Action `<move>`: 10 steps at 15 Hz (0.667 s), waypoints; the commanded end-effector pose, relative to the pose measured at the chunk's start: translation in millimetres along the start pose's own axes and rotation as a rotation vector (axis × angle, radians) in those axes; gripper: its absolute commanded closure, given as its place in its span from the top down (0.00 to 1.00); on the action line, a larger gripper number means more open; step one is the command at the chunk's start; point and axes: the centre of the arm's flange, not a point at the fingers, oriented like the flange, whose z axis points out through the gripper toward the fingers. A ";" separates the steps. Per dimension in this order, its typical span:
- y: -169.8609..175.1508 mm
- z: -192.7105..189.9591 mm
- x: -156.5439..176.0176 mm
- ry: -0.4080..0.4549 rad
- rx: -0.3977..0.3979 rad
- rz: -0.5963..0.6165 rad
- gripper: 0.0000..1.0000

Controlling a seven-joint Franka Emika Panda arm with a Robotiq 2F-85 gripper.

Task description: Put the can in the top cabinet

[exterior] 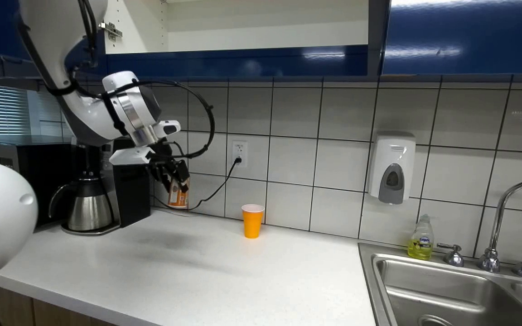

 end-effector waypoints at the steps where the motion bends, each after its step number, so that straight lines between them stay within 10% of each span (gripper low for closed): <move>1: 19.4 -65.5 3.2 0.001 -0.027 -0.033 0.39; 10: 34.6 -158.7 -0.2 0.045 -0.026 -0.026 0.39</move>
